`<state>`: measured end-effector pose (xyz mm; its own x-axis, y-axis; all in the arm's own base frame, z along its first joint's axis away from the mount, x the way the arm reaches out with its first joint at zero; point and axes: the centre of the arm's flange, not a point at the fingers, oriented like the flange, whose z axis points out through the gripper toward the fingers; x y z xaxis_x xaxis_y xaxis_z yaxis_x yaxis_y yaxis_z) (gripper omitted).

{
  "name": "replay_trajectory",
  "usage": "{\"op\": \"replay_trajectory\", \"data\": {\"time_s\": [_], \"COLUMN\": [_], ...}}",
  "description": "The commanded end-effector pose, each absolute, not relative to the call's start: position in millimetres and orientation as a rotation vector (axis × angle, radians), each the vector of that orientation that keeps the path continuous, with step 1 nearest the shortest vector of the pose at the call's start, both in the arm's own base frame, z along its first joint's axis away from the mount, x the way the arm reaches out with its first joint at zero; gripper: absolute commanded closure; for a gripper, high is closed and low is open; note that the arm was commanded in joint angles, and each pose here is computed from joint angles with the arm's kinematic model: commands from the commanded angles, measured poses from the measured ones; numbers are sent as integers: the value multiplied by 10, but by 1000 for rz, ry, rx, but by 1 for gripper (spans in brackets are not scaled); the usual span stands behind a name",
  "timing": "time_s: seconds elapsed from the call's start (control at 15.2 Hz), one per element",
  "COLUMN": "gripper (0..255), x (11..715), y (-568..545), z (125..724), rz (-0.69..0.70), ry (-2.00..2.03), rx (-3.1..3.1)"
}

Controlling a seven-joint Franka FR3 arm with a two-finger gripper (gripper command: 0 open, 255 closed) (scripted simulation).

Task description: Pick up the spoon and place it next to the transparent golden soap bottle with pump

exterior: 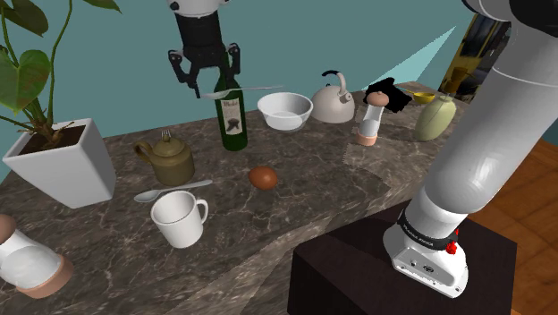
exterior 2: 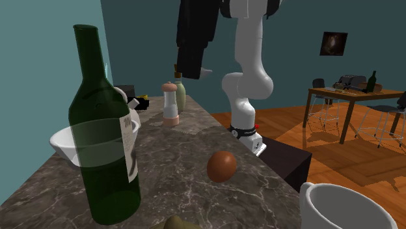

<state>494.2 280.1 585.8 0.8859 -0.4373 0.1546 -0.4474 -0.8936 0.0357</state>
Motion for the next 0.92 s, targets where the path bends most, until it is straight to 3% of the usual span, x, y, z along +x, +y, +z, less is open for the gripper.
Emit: {"op": "replay_trajectory", "data": {"time_s": [0.0,0.86], "gripper": [255,255], "x": [4938,4938], "y": [2800,2800], "z": [5961,6638], "rz": [219,219], "ry": [-700,-700], "rx": [2982,2982]}}
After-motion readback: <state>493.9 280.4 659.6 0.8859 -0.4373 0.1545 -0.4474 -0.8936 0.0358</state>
